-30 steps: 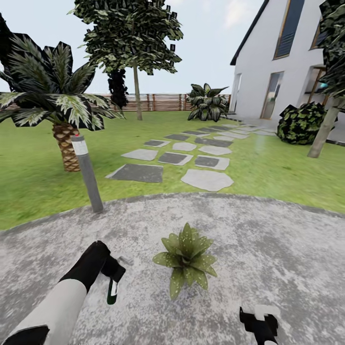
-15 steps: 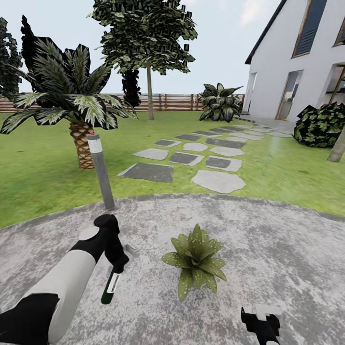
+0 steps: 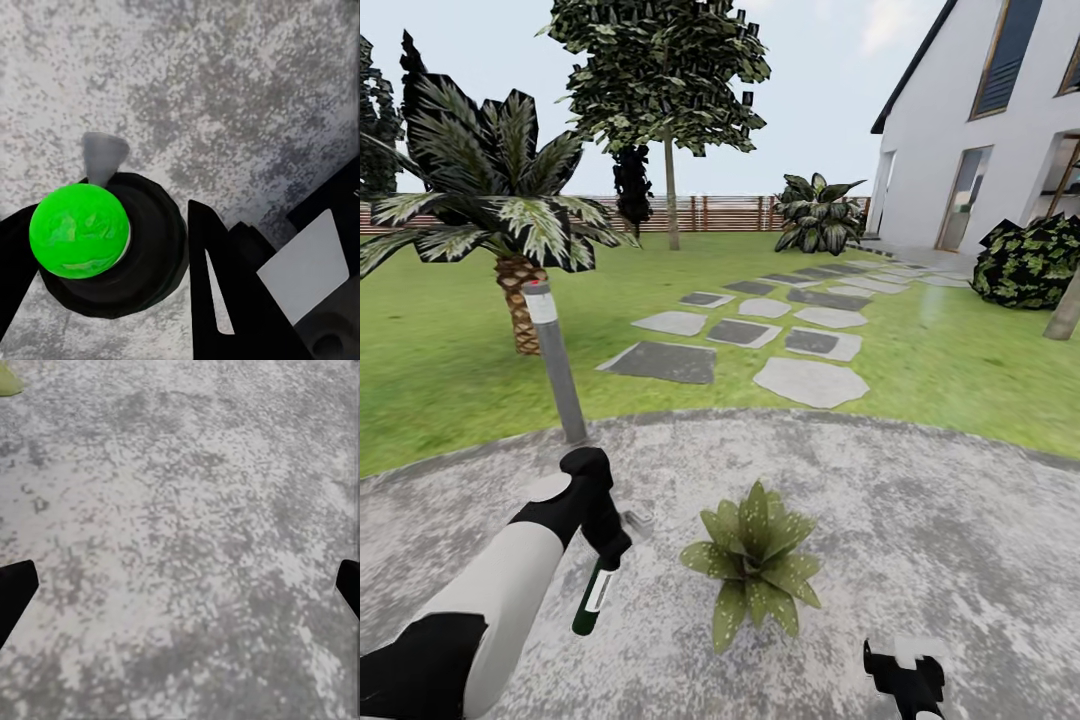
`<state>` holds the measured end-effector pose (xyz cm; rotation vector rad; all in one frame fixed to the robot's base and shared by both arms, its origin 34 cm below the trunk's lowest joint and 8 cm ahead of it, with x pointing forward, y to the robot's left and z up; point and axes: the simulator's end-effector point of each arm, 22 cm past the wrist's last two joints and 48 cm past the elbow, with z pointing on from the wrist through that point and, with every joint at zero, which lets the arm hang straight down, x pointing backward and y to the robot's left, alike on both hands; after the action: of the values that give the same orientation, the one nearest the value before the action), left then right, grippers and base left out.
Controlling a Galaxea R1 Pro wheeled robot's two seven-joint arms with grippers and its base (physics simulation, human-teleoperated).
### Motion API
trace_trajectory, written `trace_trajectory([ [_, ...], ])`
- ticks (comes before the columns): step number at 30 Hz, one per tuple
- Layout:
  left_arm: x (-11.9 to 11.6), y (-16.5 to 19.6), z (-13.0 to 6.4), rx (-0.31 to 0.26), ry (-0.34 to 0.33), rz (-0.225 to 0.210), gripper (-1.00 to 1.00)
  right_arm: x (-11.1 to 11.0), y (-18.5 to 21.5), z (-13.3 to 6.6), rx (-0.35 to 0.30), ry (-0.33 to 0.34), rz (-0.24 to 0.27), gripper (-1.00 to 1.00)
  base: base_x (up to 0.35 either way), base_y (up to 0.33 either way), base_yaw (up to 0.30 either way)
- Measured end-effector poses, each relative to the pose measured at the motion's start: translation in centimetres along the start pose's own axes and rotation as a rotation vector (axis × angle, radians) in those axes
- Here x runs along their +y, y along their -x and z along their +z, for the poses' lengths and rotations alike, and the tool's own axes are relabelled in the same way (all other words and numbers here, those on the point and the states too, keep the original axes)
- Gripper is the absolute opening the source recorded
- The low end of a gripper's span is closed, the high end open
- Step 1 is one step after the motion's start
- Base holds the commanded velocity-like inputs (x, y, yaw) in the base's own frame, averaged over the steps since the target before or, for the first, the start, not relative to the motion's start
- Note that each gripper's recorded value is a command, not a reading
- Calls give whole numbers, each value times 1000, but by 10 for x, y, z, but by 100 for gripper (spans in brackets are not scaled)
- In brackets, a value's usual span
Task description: Pick up the pesticide atomizer in the garden and spray insectifuge to fully cover both potted plants in the garden.
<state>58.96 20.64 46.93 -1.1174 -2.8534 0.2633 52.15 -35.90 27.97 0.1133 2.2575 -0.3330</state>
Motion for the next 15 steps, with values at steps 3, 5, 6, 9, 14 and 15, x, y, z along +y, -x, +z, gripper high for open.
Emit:
trace_trajectory([
  [3,-1,0,1,7,5,5,-100,0,0,0,0,0,0,100,173,-228,0],
  [5,-1,1,1,8,6,6,-100,0,0,0,0,0,0,100,109,-253,0],
  [6,-1,1,1,8,6,6,-100,0,0,0,0,0,0,100,46,-264,0],
  [9,-2,1,2,9,5,8,-100,0,0,0,0,0,0,100,14,-270,0],
  [14,-6,2,4,10,0,13,-100,0,0,0,1,0,1,100,1,-272,0],
  [15,-6,2,4,10,-1,13,-100,0,0,0,1,0,1,100,0,-272,0],
])
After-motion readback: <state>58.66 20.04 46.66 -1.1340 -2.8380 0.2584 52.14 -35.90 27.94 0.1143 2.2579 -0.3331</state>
